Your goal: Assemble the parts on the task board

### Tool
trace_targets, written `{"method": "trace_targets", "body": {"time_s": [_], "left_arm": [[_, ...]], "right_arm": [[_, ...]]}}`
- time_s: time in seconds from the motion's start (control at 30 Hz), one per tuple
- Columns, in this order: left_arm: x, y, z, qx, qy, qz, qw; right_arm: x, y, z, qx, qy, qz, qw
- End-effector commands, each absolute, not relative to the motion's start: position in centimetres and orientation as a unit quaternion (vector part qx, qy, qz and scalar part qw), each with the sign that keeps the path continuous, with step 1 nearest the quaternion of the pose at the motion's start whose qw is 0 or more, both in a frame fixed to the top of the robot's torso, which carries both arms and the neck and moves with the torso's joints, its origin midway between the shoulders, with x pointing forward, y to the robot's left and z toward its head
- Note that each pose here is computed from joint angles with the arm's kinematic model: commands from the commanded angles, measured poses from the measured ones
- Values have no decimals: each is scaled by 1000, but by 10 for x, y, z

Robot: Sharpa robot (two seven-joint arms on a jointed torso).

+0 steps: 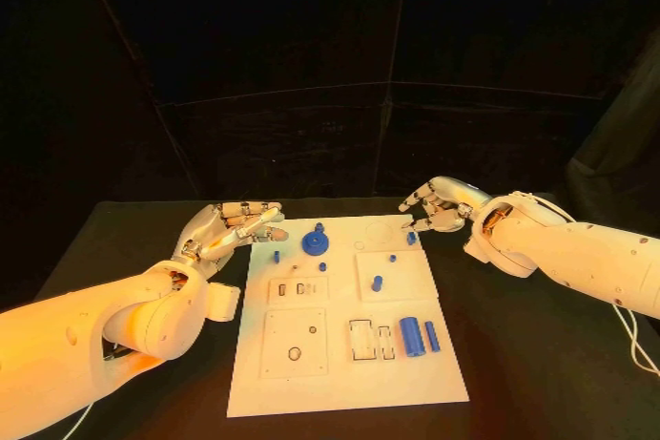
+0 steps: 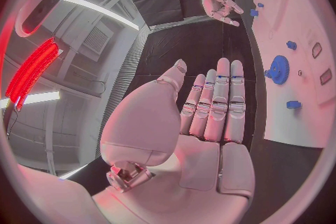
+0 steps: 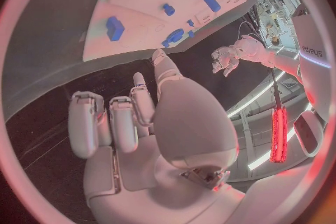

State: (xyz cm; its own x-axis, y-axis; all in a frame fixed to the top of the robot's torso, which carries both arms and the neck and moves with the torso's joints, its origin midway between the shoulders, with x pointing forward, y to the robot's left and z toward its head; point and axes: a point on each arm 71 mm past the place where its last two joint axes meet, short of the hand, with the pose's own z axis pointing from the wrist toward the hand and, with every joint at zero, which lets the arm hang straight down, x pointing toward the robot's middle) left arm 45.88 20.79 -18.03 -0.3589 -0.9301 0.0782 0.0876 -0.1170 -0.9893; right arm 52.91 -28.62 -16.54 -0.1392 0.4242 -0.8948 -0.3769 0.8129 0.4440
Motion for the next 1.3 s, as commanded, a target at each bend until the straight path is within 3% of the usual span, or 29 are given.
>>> {"method": "trace_targets", "body": {"time_s": [0.03,0.53,1.3], "left_arm": [[459,206,-179,-393,528,-639,399],[461,206,-180,-393,528,-638,400],[462,207,-181,-394,529,-636,401]], "right_arm": [[531,-289,-167,18,698,319,641],[536,-304,-192,29,724,294,623],[535,-307,-203,32,738,290,609]]}}
